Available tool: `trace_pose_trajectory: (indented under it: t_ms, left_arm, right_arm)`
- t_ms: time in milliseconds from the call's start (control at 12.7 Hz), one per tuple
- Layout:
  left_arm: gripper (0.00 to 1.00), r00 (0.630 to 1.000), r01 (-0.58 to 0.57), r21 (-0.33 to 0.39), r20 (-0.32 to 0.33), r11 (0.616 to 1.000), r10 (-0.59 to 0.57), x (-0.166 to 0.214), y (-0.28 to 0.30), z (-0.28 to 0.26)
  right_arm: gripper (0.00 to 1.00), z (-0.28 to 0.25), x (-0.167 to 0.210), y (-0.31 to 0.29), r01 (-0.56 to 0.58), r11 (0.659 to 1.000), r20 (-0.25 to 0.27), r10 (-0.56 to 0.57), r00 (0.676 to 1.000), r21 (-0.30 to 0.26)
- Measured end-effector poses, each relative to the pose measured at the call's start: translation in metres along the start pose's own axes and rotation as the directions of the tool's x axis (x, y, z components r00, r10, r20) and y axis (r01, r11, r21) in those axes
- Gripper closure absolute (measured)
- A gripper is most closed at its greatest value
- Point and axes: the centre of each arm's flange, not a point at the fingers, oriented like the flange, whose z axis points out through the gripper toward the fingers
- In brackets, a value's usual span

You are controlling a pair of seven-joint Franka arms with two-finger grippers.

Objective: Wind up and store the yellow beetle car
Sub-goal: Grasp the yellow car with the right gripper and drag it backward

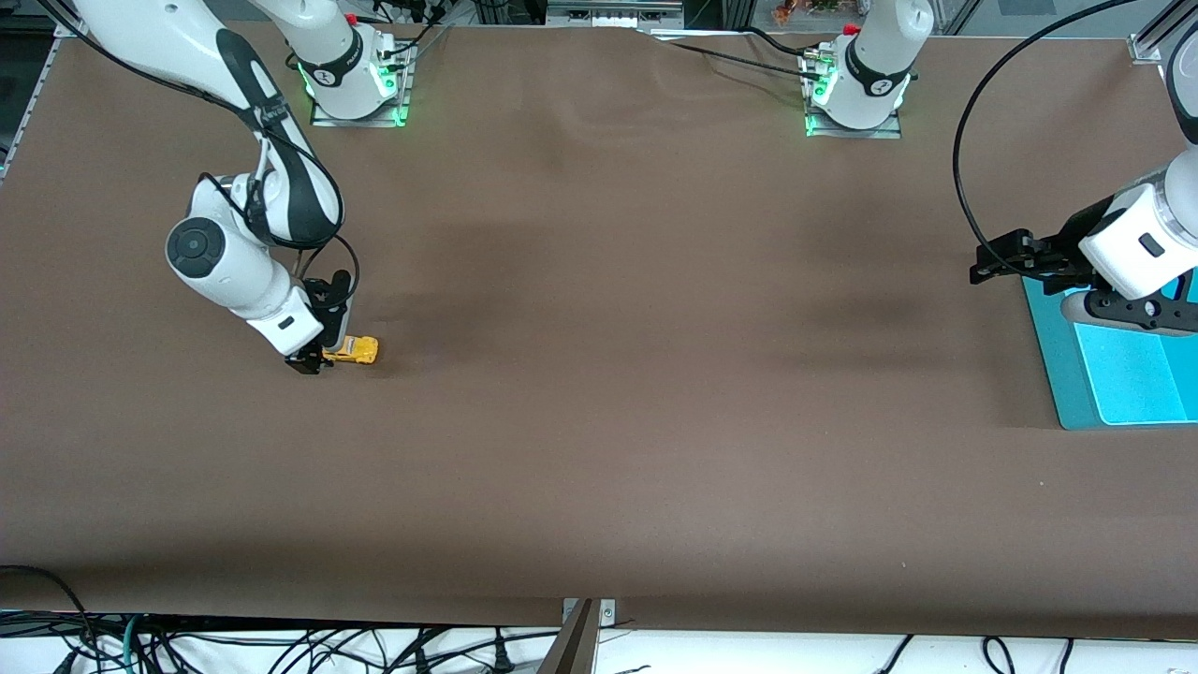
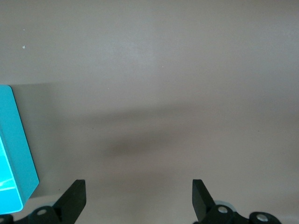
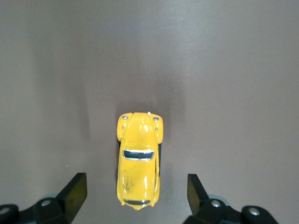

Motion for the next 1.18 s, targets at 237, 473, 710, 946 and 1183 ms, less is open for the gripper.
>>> trace_pose_trajectory:
  t_ms: [237, 473, 710, 946, 1183]
  left_arm:
    - [0.00, 1.000, 0.000, 0.000, 0.002, 1.000, 0.000, 0.001, 0.000, 0.001]
    - [0.00, 1.000, 0.000, 0.000, 0.002, 1.000, 0.000, 0.001, 0.000, 0.001]
    - [0.00, 1.000, 0.000, 0.000, 0.002, 1.000, 0.000, 0.001, 0.000, 0.001]
    - [0.00, 1.000, 0.000, 0.000, 0.002, 1.000, 0.000, 0.001, 0.000, 0.001]
    - [0.00, 1.000, 0.000, 0.000, 0.003, 1.000, 0.000, 0.001, 0.000, 0.002]
  right_arm:
    - [0.12, 0.018, -0.001, 0.000, 0.026, 1.000, -0.002, -0.026, 1.000, -0.015]
    - [0.35, 0.030, -0.001, -0.001, 0.033, 0.999, -0.002, -0.034, 0.999, -0.017]
    - [0.54, 0.032, -0.001, -0.001, 0.036, 0.999, -0.001, -0.036, 0.999, -0.014]
    - [0.54, 0.032, -0.001, -0.001, 0.071, 0.997, -0.001, -0.071, 0.997, -0.014]
    - [0.54, 0.033, -0.001, -0.001, 0.130, 0.991, 0.000, -0.130, 0.991, -0.011]
